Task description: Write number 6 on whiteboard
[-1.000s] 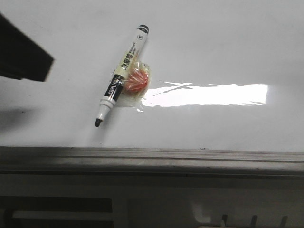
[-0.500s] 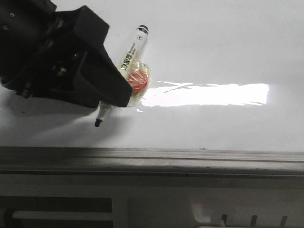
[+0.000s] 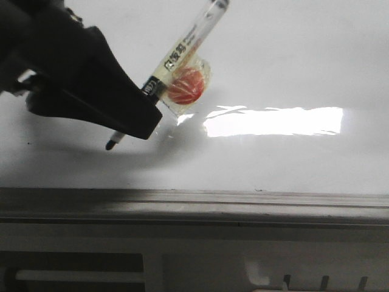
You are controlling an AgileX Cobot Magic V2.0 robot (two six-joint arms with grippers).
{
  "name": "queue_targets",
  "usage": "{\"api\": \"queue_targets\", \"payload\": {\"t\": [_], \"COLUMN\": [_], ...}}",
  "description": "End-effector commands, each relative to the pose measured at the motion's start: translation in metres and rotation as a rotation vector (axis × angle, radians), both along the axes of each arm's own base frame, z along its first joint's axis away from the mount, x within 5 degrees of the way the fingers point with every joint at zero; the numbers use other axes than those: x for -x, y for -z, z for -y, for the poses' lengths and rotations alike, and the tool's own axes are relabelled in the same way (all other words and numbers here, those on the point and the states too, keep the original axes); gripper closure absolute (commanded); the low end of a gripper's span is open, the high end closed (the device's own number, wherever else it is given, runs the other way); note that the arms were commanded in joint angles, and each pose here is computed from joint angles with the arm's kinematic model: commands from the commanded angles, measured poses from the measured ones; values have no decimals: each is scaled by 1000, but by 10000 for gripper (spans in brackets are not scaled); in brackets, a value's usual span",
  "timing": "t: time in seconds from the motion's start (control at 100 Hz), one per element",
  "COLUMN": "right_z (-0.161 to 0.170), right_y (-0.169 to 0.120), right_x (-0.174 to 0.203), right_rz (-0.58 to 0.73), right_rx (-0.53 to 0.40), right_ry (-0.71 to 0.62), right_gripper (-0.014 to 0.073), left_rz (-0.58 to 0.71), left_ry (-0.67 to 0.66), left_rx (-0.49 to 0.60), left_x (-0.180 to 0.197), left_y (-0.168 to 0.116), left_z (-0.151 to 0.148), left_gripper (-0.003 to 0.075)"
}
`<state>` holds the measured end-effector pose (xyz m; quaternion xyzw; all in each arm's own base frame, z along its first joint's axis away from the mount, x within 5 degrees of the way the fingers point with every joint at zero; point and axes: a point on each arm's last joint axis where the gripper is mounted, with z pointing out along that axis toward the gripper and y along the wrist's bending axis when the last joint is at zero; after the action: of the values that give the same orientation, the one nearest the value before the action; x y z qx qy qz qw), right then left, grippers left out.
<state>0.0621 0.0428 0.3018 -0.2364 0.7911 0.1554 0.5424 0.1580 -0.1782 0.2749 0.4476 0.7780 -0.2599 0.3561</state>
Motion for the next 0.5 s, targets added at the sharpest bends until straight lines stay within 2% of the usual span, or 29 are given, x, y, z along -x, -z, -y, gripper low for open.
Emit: {"api": "queue_targets", "payload": {"t": [0.0, 0.09, 0.18, 0.34, 0.49], "right_z": [-12, -21, -29, -46, -61], "right_y": [-16, -16, -15, -13, -16], "right_x": [-2, -7, -15, -29, -45], "right_rz": [96, 95, 91, 93, 111], "right_rx": [-1, -2, -6, -13, -12], "right_ry": [-144, -233, -276, -357, -360], "right_gripper": [221, 221, 221, 221, 221], "left_rz": [154, 261, 309, 298, 294], "left_ry": [141, 258, 282, 311, 319], "left_rx": [5, -8, 10, 31, 30], "left_x": [10, 21, 25, 27, 28], "left_y": [-23, -32, -38, -38, -38], "left_z": [-3, -7, -9, -7, -7], "left_gripper": [739, 739, 739, 739, 739]}}
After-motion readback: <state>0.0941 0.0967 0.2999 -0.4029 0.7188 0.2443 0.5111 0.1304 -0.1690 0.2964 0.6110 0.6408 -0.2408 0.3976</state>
